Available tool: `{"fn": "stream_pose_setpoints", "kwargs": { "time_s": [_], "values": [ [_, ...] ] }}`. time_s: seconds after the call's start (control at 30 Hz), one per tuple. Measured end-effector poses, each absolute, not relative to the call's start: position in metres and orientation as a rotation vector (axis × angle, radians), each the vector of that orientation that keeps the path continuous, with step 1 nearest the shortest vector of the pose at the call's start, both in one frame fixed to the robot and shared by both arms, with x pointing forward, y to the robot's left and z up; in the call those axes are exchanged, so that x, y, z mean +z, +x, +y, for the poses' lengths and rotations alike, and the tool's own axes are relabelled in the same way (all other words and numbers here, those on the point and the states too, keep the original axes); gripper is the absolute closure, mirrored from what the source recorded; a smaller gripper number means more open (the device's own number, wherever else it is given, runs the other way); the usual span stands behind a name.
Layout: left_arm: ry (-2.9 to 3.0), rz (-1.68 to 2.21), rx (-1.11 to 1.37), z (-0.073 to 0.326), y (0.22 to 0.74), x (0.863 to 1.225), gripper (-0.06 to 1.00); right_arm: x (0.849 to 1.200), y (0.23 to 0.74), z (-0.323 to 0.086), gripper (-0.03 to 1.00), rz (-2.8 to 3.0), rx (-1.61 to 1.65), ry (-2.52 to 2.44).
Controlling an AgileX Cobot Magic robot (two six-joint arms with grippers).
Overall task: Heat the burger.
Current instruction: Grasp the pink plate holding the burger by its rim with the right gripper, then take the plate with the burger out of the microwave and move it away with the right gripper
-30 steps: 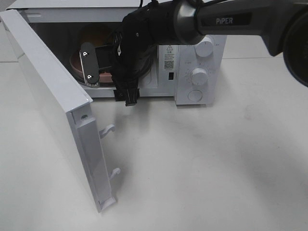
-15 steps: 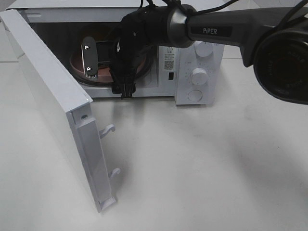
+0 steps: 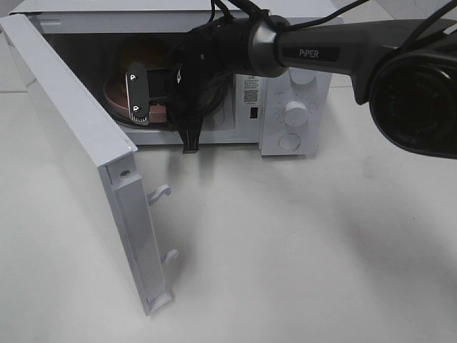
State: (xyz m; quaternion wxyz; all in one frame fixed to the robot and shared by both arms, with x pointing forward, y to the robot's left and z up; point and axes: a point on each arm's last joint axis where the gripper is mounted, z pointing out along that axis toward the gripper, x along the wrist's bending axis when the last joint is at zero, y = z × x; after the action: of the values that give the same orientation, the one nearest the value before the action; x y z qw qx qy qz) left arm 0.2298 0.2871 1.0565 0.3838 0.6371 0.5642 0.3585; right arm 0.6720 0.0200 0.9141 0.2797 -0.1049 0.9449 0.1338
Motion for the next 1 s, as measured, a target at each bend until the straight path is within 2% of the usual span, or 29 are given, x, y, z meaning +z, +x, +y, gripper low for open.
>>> {"fn": "stream_pose_setpoints", "kwargs": {
  "time_s": [0.1, 1.0],
  "values": [
    [1.624, 1.438, 0.914, 0.287, 0.23, 1.056, -0.03, 0.914, 0.67, 0.022, 0.88, 2.533, 0.35, -0.314],
    [1.624, 1.439, 0.915, 0.287, 0.23, 1.056, -0.03, 0.92, 0.661, 0.017, 0.88, 2.541, 0.306, -0.496]
  ]
}}
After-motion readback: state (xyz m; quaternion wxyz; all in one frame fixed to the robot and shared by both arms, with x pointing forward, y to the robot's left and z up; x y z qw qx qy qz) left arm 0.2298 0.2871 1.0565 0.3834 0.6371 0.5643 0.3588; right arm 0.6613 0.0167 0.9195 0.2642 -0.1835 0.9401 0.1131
